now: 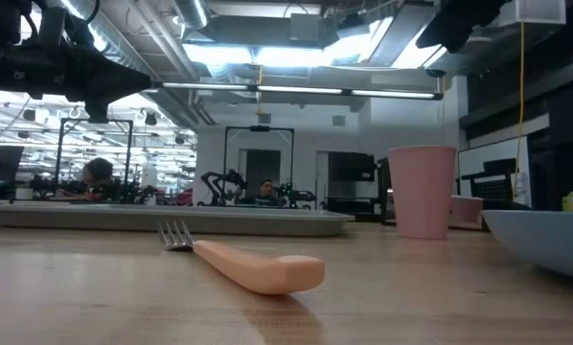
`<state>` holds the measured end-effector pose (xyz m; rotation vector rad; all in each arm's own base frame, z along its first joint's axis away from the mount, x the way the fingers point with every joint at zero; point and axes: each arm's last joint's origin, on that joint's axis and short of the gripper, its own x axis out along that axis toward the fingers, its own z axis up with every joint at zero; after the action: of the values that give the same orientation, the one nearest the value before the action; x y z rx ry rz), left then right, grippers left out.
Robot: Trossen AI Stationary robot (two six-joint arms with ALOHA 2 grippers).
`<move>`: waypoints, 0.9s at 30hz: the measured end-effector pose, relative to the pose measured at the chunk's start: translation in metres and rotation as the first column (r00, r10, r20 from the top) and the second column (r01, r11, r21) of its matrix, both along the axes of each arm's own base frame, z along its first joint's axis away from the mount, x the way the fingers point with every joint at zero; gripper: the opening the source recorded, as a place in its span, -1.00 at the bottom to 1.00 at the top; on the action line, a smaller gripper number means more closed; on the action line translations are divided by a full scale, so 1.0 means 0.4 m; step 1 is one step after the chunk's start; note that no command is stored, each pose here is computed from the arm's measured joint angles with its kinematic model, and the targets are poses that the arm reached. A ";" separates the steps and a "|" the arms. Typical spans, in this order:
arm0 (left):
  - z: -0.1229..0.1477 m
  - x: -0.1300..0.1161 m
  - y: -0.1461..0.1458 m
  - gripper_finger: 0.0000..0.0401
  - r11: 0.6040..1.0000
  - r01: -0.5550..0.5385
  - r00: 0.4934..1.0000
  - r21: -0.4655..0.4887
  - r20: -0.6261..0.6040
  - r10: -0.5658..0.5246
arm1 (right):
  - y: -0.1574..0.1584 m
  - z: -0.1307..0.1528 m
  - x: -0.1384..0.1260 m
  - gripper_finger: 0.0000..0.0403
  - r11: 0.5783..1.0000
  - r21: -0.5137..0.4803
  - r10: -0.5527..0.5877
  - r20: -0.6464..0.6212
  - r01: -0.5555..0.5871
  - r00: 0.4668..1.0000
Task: Pick and place plate/cup/fork/spoon on tray
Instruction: Put the pink cup to the top right of the serving tray
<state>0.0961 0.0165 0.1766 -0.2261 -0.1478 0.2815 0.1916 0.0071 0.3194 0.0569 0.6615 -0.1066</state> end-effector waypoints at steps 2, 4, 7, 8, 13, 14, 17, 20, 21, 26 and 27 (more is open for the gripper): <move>0.000 0.000 0.000 -0.86 1.000 -0.004 1.000 0.000 0.000 0.004 | 0.000 -0.002 -0.002 -0.92 0.999 0.027 -0.019 -0.008 0.019 1.000; 0.000 0.000 0.001 -0.86 1.000 -0.012 1.000 -0.001 0.000 0.012 | 0.000 -0.004 -0.003 -0.92 0.998 0.047 -0.035 -0.015 0.035 0.999; 0.000 0.000 0.001 -0.86 1.000 -0.014 1.000 -0.002 0.000 0.014 | -0.001 -0.004 -0.003 -0.91 0.996 0.062 -0.069 -0.014 0.070 0.998; 0.000 0.000 0.001 -0.86 1.000 -0.014 1.000 -0.002 0.000 0.014 | -0.002 -0.004 -0.003 -0.88 0.994 0.064 -0.092 -0.013 0.092 0.996; -0.002 0.000 0.001 -0.86 1.000 -0.014 1.000 -0.003 -0.007 0.014 | -0.008 -0.014 -0.011 -0.60 0.984 0.040 -0.173 -0.058 0.175 0.983; -0.002 0.000 0.001 -0.86 1.000 -0.014 1.000 -0.003 -0.007 0.014 | -0.009 -0.018 -0.012 -0.52 0.980 0.035 -0.192 -0.072 0.195 0.979; -0.002 0.000 0.001 -0.86 1.000 -0.014 1.000 -0.004 -0.007 0.014 | -0.010 -0.033 -0.016 -0.30 0.971 0.034 -0.229 -0.134 0.236 0.964; -0.002 0.000 0.001 -0.86 1.000 -0.020 1.000 -0.004 -0.008 0.020 | -0.005 -0.058 -0.015 -0.15 0.980 0.088 -0.155 -0.205 0.176 0.966; -0.002 0.000 0.002 -0.86 1.000 -0.023 1.000 -0.005 -0.008 0.022 | -0.004 -0.068 -0.010 -0.11 0.984 0.091 -0.130 -0.210 0.151 0.969; -0.003 0.000 0.002 -0.86 1.000 -0.024 1.000 -0.005 -0.010 0.024 | 0.004 -0.123 0.008 -0.06 0.989 0.082 -0.100 -0.217 0.120 0.971; -0.003 0.000 0.002 -0.86 1.000 -0.024 1.000 -0.005 -0.010 0.024 | 0.004 -0.133 0.011 -0.06 0.989 0.081 -0.100 -0.222 0.120 0.970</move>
<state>0.0960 0.0172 0.1756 -0.2280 -0.1399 0.3066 0.1960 0.0088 0.2660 0.1752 0.8822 -0.1905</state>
